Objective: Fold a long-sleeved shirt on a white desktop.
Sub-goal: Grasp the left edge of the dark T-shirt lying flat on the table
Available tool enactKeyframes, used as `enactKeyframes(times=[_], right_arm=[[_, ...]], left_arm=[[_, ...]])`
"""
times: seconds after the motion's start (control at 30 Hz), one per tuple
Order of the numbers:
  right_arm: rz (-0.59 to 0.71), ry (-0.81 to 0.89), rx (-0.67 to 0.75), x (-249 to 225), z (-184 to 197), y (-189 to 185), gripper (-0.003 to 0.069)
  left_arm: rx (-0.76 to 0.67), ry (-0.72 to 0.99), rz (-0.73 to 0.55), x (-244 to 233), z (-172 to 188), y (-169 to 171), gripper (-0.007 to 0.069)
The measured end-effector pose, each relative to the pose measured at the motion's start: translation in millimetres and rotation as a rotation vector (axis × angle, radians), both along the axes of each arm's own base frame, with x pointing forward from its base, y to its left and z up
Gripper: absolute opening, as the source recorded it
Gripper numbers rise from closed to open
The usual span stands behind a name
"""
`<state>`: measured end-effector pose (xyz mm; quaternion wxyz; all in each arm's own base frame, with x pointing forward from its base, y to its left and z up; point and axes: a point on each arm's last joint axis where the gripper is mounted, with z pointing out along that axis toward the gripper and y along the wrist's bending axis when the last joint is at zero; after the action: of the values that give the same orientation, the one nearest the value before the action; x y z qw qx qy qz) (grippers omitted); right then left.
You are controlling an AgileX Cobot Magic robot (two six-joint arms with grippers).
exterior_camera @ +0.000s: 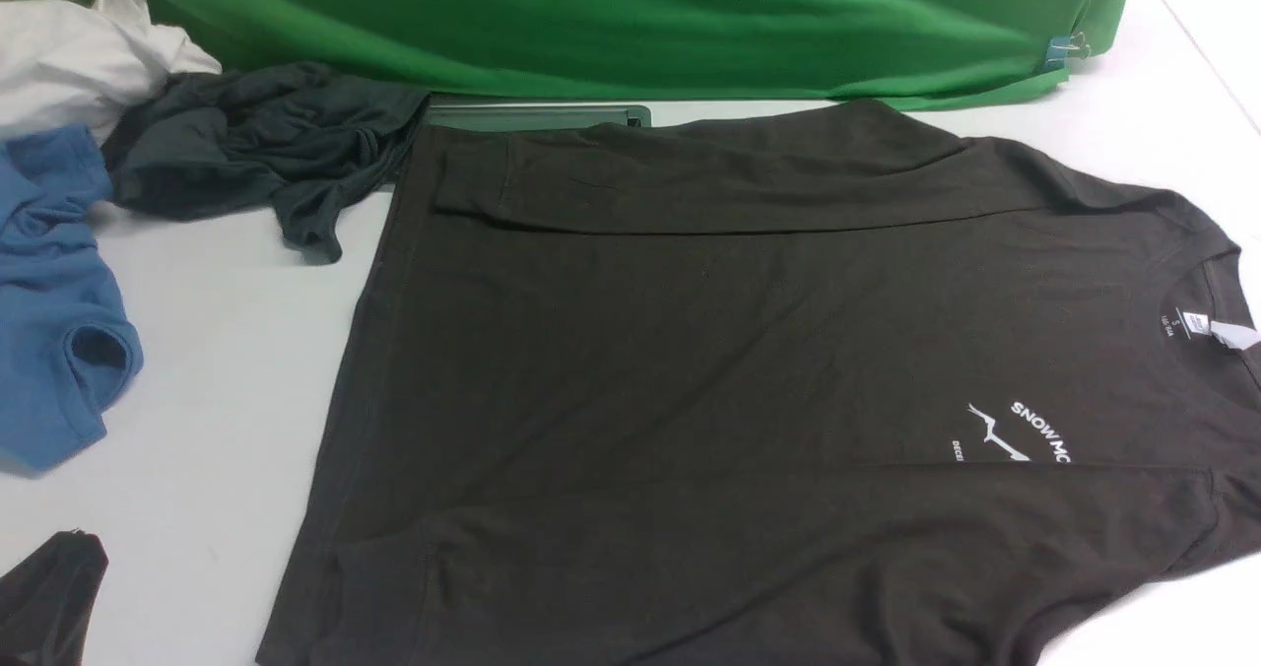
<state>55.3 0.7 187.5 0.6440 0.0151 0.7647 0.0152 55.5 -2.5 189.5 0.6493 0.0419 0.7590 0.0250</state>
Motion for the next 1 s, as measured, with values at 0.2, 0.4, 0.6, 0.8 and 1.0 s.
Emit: enactKeyframes(times=[0.2,0.4,0.6,0.8,1.0], right_arm=[[0.0,0.0,0.0,0,0,0,0.0241],[0.0,0.0,0.0,0,0,0,0.0241],[0.0,0.0,0.0,0,0,0,0.0241],[0.0,0.0,0.0,0,0,0,0.0241],[0.0,0.0,0.0,0,0,0,0.0241]], left_arm=[[-0.005,-0.013,0.002,0,1,0,0.002],[-0.452,-0.164,0.041,1,16,1,0.002],[-0.667,-0.234,0.067,1,22,4,0.002],[-0.706,-0.288,0.083,0,26,7,0.002],[-0.7,-0.207,0.014,-3,41,-1,0.002]])
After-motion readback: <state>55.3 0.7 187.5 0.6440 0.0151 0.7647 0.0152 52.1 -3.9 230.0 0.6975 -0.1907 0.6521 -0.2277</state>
